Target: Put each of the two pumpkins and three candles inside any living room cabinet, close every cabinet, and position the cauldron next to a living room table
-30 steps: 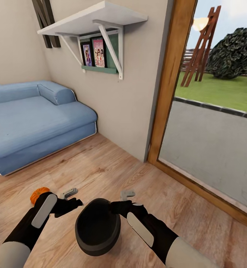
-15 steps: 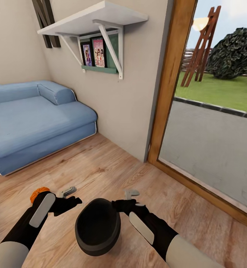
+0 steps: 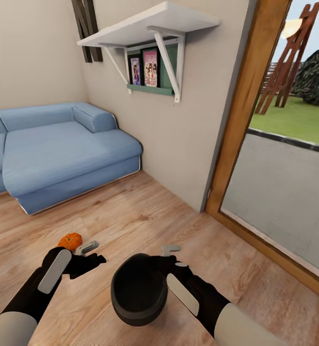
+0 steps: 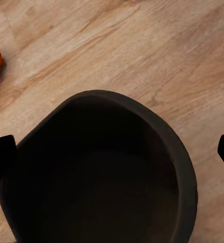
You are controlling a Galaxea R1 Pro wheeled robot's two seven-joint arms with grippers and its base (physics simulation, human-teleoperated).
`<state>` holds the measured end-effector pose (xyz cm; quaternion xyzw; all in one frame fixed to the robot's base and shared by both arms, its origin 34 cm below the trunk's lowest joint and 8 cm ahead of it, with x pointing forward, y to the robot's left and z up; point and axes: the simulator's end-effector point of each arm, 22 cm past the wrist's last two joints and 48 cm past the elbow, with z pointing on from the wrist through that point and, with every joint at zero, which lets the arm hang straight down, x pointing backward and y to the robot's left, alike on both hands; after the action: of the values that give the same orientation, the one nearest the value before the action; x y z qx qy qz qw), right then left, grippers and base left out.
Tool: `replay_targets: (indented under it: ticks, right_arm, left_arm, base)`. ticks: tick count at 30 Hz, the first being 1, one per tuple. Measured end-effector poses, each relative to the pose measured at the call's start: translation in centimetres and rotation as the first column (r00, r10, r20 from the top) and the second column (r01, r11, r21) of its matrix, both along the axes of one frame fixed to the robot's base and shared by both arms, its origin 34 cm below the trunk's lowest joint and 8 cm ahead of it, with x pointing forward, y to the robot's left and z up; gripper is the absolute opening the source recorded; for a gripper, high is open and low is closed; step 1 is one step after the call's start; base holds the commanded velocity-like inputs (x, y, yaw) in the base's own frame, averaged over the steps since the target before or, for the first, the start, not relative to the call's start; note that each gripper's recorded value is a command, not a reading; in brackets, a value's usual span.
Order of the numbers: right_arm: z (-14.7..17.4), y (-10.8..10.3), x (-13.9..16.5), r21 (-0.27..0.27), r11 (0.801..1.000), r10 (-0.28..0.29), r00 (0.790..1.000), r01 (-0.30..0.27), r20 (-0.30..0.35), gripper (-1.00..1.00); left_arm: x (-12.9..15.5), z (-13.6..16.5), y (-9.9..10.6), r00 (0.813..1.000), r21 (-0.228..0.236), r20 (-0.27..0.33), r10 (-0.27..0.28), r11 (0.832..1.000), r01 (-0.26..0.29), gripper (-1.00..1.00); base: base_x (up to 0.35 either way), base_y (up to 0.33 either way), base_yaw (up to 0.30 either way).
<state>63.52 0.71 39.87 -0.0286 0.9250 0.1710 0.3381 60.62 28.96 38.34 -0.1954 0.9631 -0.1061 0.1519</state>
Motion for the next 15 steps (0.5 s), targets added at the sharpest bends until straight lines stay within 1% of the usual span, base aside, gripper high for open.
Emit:
replay_targets:
  ticks: [2,15]
  right_arm:
    - [0.02,0.00,0.05,0.001,1.000,-0.001,1.000,0.001,0.002,1.00]
    - [0.18,-0.04,0.23,0.002,1.000,-0.003,1.000,0.003,0.013,1.00]
  left_arm:
    - [-0.01,-0.04,-0.02,1.000,0.000,-0.001,-0.001,1.000,0.001,1.00]
    - [-0.02,-0.05,-0.04,1.000,0.000,-0.001,-0.001,1.000,0.001,1.00]
  base:
    - [0.000,0.000,0.149]
    - [0.000,0.000,0.010]
